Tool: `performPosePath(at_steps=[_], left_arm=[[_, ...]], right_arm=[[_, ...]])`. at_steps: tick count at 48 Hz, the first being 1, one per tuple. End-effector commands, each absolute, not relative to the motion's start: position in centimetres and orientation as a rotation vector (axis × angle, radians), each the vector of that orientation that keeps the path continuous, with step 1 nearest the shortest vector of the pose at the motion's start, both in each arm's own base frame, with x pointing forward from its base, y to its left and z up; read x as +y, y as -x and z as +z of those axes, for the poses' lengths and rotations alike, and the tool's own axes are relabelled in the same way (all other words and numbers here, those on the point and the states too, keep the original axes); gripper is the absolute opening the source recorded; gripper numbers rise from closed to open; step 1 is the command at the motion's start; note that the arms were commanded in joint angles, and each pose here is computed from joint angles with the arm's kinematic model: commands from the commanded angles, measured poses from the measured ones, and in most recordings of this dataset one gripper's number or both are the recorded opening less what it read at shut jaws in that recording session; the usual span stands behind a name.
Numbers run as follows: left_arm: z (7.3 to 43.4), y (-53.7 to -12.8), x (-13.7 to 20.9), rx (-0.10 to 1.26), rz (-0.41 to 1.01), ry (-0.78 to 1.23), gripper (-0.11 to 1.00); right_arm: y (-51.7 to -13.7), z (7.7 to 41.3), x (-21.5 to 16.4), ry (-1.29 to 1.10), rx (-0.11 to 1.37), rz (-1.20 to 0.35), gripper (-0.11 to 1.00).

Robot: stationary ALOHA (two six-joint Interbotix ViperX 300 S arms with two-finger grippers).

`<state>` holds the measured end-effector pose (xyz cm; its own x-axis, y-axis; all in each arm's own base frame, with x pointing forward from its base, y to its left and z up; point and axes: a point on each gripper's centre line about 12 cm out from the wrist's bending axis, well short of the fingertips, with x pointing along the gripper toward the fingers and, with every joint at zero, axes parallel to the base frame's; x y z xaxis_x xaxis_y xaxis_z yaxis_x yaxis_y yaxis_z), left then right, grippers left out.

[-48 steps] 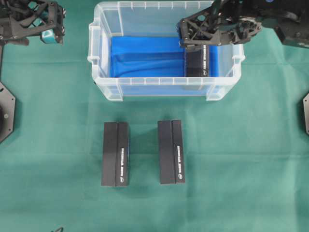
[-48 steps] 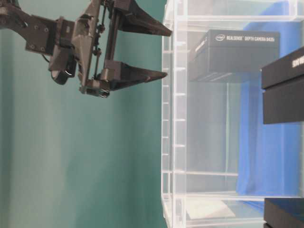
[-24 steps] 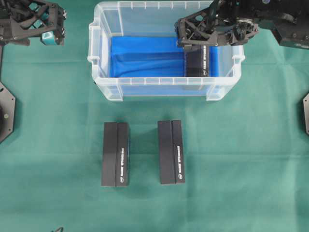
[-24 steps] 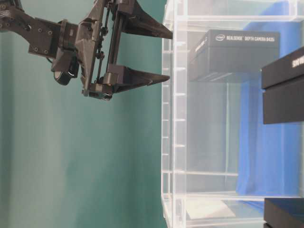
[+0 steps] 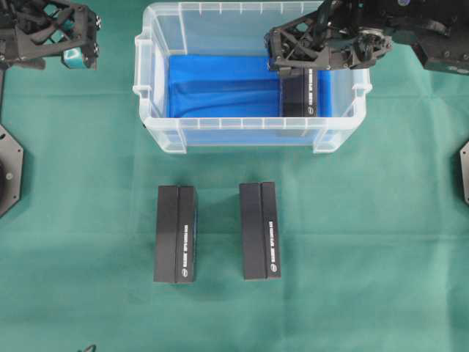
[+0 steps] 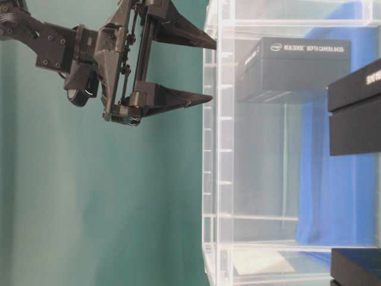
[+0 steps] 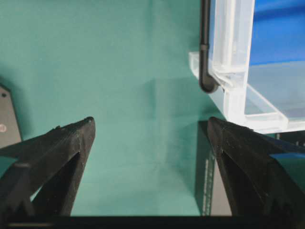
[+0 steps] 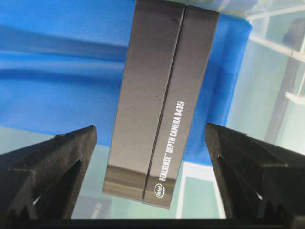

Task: Take out the box from the case.
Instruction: 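Lower the right gripper and close it around the right box pair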

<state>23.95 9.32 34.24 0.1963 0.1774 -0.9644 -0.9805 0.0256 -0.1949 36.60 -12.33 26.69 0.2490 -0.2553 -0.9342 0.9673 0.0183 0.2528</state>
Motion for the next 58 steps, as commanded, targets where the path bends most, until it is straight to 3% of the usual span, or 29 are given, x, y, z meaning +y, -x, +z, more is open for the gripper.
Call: performPosePath(at_steps=[1, 58], left_arm=[[35.16, -23.83, 9.23, 0.906, 1.12, 1.161, 0.97], [35.11, -23.81, 9.27, 0.906, 1.123, 1.163, 0.97]], right_arm=[[-36.88, 27.9, -12.31, -1.145, 0.794, -1.12, 0.92], [-36.77, 27.48, -12.36, -1.134, 0.802, -1.129, 0.92]])
